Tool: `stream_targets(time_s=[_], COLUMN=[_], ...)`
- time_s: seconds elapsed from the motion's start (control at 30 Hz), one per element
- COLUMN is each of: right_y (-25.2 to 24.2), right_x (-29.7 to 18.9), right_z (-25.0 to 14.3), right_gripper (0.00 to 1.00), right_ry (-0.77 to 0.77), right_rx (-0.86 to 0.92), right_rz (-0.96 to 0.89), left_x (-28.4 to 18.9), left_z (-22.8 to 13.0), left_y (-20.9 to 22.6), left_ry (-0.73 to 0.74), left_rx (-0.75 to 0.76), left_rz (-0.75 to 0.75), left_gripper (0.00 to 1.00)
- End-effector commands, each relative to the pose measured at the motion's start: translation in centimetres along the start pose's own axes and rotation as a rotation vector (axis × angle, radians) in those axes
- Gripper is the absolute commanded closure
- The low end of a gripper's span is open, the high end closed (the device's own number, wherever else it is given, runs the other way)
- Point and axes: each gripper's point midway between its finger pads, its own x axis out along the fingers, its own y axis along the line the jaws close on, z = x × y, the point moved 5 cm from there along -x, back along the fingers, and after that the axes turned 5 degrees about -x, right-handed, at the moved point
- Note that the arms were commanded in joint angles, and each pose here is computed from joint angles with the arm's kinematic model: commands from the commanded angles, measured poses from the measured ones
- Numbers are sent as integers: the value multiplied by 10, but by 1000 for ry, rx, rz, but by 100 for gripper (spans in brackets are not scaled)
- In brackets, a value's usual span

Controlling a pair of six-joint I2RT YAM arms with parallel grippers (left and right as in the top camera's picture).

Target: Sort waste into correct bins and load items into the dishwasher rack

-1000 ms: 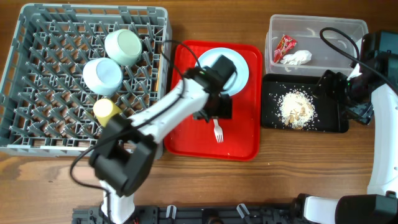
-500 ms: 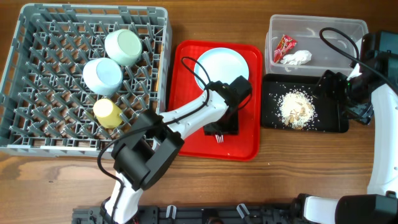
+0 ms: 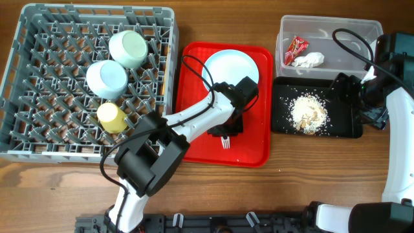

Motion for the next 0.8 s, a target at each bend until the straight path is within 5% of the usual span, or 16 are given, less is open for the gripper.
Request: stream_targets(time_s=[0.0, 0.53, 0.77], right_y=[0, 0, 0], right_x=[-9, -9, -9], right_z=[2, 1, 1], right_gripper=[0, 0, 0], right_ry=[-35, -34, -34], right_rx=[-7, -7, -7], right_rz=[10, 10, 10], left_x=[20, 19, -18], left_z=[-10, -15, 9], left_y=[13, 17, 29], left_ry=[56, 92, -11], left_rx=[-21, -26, -76], left_rz=[66, 77, 27], left_gripper=[72, 82, 86])
